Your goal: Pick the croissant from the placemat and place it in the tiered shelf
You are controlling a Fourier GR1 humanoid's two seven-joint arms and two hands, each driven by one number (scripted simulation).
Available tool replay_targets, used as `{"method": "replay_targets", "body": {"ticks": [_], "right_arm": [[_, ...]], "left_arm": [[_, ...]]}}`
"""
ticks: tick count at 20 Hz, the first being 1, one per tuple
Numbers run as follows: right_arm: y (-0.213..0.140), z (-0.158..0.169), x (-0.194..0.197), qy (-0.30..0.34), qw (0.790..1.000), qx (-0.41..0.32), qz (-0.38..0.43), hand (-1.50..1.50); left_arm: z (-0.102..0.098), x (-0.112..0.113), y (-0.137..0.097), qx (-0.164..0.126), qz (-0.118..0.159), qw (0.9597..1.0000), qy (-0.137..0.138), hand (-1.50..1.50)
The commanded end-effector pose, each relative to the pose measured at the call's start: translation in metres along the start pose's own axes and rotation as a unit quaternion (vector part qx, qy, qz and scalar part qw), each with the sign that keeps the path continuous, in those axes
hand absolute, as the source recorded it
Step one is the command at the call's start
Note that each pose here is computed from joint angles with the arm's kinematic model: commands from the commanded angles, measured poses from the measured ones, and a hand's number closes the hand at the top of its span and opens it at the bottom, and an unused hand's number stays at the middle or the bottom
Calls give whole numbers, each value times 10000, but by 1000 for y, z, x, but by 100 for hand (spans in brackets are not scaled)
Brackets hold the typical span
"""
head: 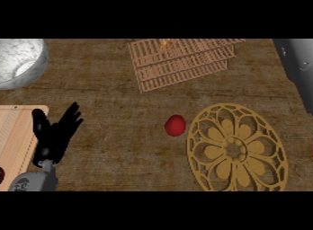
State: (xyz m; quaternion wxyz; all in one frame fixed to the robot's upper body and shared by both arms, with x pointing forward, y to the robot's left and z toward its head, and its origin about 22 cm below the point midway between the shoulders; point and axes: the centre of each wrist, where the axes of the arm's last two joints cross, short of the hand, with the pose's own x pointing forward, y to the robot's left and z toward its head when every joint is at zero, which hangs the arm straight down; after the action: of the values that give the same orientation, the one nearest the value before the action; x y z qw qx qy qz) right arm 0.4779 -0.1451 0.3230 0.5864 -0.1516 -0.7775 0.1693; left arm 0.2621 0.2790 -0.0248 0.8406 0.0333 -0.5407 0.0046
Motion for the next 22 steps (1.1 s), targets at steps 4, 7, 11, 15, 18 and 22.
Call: {"method": "replay_targets", "body": {"ticks": [4,7,11,15,18,22], "right_arm": [[-35,-1,-1,117,9909,-581,-1206,-150],[-48,1,-11,146,9865,-1134,-1173,-150],[-99,5,2,412,9774,-1826,-983,-150],[-144,17,-24,570,9604,-2346,-1392,-150],[-180,27,-21,650,9564,-2398,-1538,-150],[-221,45,-38,757,9585,-2241,-1591,-150]], "left_arm": [[4,-2,6,47,74,10000,37,0],[6,-6,3,18,63,10000,73,0],[14,-3,11,-1,15,9999,122,0],[3,-9,-3,6,19,9999,122,0],[7,12,11,48,-75,9999,48,0],[5,-1,11,4,30,9999,103,0]]}}
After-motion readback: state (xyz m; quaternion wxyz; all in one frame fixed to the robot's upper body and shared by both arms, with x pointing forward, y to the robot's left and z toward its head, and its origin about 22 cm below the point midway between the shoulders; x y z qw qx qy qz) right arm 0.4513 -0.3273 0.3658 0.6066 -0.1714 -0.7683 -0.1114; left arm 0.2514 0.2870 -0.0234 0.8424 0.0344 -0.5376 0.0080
